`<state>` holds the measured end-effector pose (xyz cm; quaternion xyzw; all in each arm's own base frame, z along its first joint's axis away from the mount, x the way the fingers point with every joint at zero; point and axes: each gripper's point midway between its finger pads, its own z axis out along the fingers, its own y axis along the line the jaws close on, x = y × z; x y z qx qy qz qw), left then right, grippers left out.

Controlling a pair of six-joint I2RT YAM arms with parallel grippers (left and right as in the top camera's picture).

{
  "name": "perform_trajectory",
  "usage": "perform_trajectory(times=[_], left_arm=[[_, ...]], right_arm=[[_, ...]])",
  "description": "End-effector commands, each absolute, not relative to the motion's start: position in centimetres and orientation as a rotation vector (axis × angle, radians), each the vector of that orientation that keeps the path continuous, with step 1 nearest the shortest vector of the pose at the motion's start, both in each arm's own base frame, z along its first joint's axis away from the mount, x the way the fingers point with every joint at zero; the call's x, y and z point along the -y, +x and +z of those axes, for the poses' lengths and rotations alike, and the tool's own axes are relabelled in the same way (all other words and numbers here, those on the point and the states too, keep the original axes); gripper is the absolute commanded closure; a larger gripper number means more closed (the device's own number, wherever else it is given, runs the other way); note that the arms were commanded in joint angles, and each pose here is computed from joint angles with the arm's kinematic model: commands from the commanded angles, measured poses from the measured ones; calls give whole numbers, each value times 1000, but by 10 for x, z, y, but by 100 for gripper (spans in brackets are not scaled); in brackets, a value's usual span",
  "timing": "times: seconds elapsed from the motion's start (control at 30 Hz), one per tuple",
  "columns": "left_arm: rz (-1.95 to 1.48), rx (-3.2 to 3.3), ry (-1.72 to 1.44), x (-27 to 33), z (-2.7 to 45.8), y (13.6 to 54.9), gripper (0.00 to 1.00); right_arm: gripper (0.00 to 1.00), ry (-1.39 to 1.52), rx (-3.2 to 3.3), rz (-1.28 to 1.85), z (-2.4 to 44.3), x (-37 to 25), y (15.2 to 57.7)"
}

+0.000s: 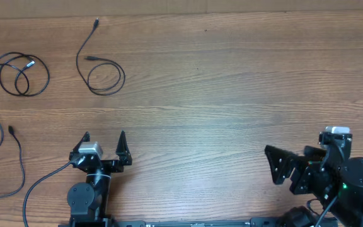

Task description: Untangle cables

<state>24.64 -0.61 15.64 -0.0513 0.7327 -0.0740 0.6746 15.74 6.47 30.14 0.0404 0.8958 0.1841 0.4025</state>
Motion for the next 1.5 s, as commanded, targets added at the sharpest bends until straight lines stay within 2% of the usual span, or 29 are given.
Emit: perform_trajectory(times=[0.0,0.13,0.3,0.67,1.47], left_arm=[[-140,-1644,-106,3,156,246,1],[-141,-1644,-106,3,156,246,0],[-140,-1644,-106,3,156,246,0],[-140,-1644,-106,3,156,246,0],[-141,-1644,-106,3,156,246,0]], right_arm=[[0,168,-2211,313,305,-42,166],[0,199,-2174,230,308,-30,173],[0,101,-2114,205,310,-38,191],[0,30,-2090,365,271,-78,224],[0,-45,-1933,338,244,-81,239]])
